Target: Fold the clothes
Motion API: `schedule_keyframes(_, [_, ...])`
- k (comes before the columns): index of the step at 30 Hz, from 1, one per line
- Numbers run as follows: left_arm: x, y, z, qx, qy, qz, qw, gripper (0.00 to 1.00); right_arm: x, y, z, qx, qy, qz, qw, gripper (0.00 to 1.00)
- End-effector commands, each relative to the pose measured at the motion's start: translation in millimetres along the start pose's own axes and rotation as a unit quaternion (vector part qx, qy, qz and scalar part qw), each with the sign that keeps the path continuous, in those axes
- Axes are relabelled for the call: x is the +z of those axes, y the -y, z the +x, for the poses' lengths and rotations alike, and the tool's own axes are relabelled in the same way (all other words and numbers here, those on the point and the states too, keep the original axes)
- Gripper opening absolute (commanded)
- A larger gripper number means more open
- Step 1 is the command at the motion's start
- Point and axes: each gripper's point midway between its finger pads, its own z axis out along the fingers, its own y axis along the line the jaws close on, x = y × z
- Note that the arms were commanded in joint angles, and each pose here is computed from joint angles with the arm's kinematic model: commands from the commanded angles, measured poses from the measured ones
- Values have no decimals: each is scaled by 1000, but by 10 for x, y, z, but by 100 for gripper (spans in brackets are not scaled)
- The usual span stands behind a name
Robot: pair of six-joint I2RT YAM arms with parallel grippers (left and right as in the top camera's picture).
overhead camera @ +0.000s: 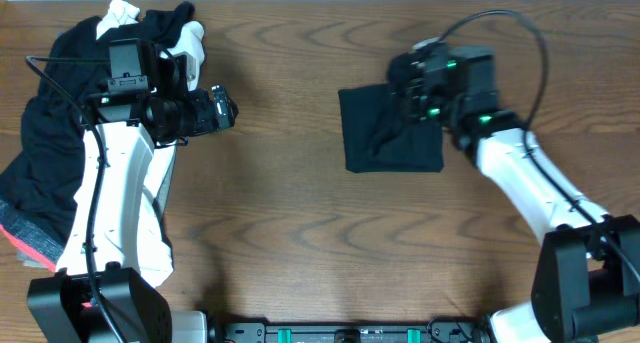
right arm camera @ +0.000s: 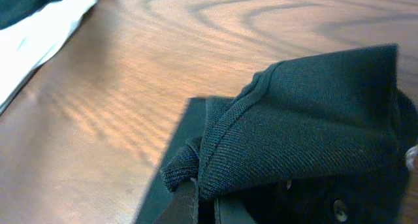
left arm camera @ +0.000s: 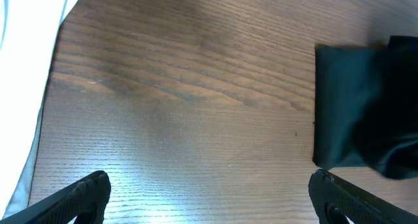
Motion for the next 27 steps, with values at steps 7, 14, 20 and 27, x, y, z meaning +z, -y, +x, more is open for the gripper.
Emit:
schedule_keyframes(7, [9,-14,-11,8,-1,-3,1000,98,398,-332,243,-28,-28,0,999,4])
schedule_keyframes(14, [9,-14,-12,8,-1,-3,1000,98,634,-624,284,-48,-14,-54,997,97])
schedule_keyframes(20, [9,-13,-20,9,1,-3,1000,98,582,-783,77,-68,-10,-69,995,99])
schedule_keyframes(27, [9,-13,-20,9,1,-3,1000,98,428,-490,-195,-68,-34,20,997,99])
